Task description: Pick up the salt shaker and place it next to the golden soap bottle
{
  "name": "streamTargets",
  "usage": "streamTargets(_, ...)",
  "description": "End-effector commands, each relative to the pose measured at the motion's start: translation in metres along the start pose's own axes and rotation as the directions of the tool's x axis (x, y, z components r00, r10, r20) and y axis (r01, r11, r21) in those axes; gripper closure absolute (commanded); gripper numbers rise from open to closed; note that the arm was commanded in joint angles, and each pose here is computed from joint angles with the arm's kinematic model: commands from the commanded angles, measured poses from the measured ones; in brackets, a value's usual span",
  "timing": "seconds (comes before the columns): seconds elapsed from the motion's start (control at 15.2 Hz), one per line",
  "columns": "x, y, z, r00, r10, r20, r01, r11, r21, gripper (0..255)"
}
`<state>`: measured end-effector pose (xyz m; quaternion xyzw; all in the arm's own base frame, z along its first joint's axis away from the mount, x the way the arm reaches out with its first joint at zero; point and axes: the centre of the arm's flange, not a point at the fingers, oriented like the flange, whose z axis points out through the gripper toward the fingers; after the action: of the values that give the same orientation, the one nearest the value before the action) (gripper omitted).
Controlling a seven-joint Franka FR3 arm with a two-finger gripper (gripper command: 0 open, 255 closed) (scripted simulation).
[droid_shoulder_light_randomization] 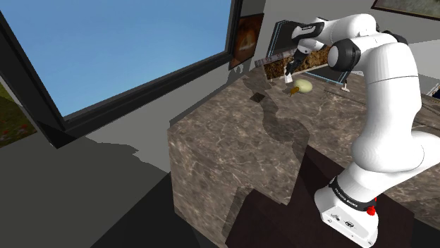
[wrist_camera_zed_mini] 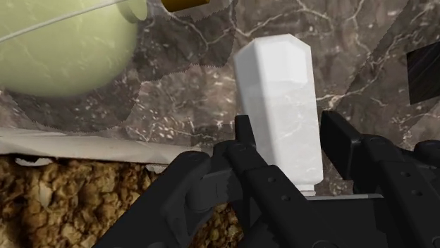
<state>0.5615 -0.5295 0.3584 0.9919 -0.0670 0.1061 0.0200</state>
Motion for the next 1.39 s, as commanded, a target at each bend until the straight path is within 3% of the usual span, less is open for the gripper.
streamTargets(0.0, -0.002, -0.001, 0.011, 1.0, 0.0, 0.0, 0.0, 1.0, 0.0, 255)
streamTargets(0.79, -0.016, -0.003, 0.074, 1.0, 0.0, 0.0, 0.0, 1.0, 0.0, 255)
streamTargets(1.32, -0.016, -0.003, 0.074, 1.0, 0.0, 0.0, 0.0, 1.0, 0.0, 255)
